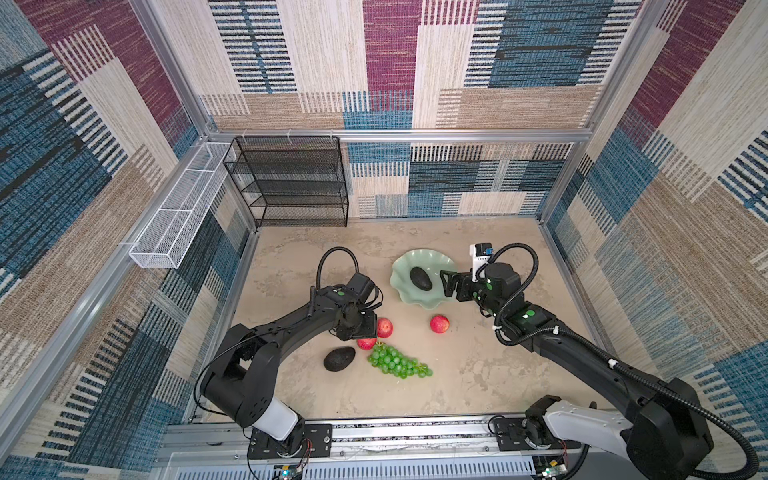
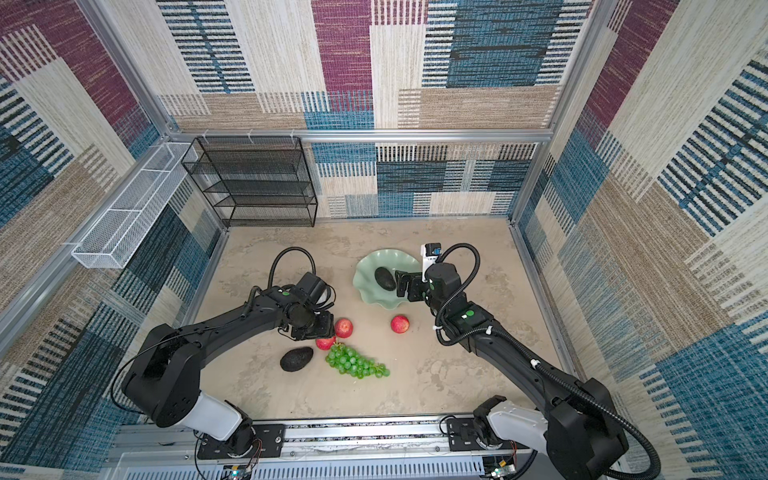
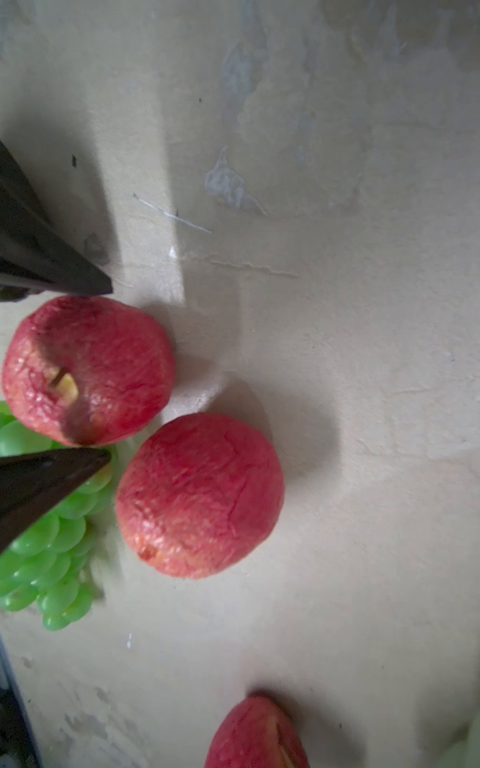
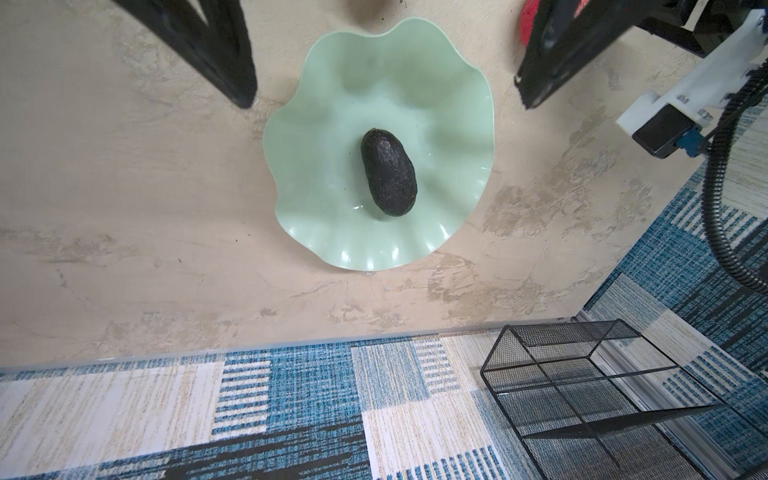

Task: Place and organize the fake fruits in the fruit bowl
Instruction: 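Grasp a red apple with the left gripper while the right gripper withdraws, then place the red apple in the bowl with the left gripper, then drop a second apple into the bowl with the right gripper while the left withdraws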

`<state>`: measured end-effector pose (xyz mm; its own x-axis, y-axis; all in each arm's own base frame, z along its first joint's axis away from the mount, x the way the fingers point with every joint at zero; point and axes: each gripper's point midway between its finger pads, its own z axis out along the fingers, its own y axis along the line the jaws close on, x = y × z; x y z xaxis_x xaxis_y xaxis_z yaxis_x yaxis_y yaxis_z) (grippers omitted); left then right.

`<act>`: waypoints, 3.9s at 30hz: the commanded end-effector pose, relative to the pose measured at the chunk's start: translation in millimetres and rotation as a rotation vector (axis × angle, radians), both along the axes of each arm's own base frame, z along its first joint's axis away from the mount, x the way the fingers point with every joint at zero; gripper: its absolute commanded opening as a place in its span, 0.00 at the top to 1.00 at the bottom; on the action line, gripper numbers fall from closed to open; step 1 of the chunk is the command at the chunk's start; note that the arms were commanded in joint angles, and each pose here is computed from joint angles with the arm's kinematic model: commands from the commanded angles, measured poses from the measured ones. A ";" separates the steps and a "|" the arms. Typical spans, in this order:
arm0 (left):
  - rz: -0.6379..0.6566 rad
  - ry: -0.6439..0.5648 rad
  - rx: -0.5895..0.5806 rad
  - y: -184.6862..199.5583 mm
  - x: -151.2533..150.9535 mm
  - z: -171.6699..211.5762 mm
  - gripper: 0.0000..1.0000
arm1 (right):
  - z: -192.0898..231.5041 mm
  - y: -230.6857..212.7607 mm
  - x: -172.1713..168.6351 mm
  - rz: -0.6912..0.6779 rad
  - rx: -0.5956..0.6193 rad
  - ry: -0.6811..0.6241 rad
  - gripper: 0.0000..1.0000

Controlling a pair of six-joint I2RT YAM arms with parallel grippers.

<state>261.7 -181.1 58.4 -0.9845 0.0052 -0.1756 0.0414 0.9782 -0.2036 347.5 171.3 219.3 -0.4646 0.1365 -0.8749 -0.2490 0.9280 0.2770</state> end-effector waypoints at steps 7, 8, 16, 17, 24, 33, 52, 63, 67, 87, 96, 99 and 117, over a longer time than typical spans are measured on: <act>-0.013 0.048 0.057 9.0 -8.6 -17.0 0.40 | 7.0 0.5 4.5 -0.012 0.009 -0.025 0.00; -0.016 0.051 0.060 9.2 -8.9 -18.1 0.43 | 6.9 0.6 4.9 -0.012 0.009 -0.025 0.00; -0.025 -0.047 0.034 8.4 1.2 18.9 0.54 | 11.8 0.1 6.1 -0.017 0.009 -0.035 0.00; -0.028 -0.069 0.030 8.4 3.3 28.6 0.54 | 12.2 -0.4 5.4 -0.018 0.008 -0.035 0.00; -0.063 -0.251 -0.067 -13.1 36.2 100.9 0.54 | 10.2 -6.4 -0.9 -0.027 -0.005 -0.026 0.00; -0.165 -0.282 -0.150 -91.5 116.6 111.1 0.54 | -26.4 -17.1 -25.5 -0.037 0.005 0.068 0.00; -0.141 -0.133 -0.149 -158.9 159.5 18.5 0.51 | -98.4 -16.5 -64.5 0.014 0.039 0.262 0.02; -0.129 -0.211 -0.206 -164.0 166.4 64.2 0.33 | -119.0 12.8 -67.8 0.070 0.011 0.297 0.04; -0.103 -0.330 -0.226 -152.3 168.6 114.6 0.33 | -128.7 29.8 -64.5 0.085 -0.016 0.310 0.06; 0.261 -0.813 -0.121 53.2 38.3 153.8 0.17 | -141.1 2.9 -75.9 -0.034 -0.100 0.347 0.53; 0.207 -0.699 -0.148 37.0 37.6 132.1 0.17 | -38.0 2.3 -29.4 -0.022 -0.077 0.111 0.52; 0.189 -0.665 -0.176 30.3 34.3 133.1 0.18 | -41.2 23.5 3.7 0.026 -0.133 0.117 0.52; 0.135 -0.501 -0.233 14.0 13.9 108.0 0.20 | -134.8 54.4 55.6 0.100 -0.217 0.268 0.40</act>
<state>277.8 -160.3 171.7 -0.7447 -0.2036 -0.6356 0.0662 0.9251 -0.3739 394.1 217.7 75.6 -0.7102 -0.1168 -0.6943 -0.2740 0.9543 0.1197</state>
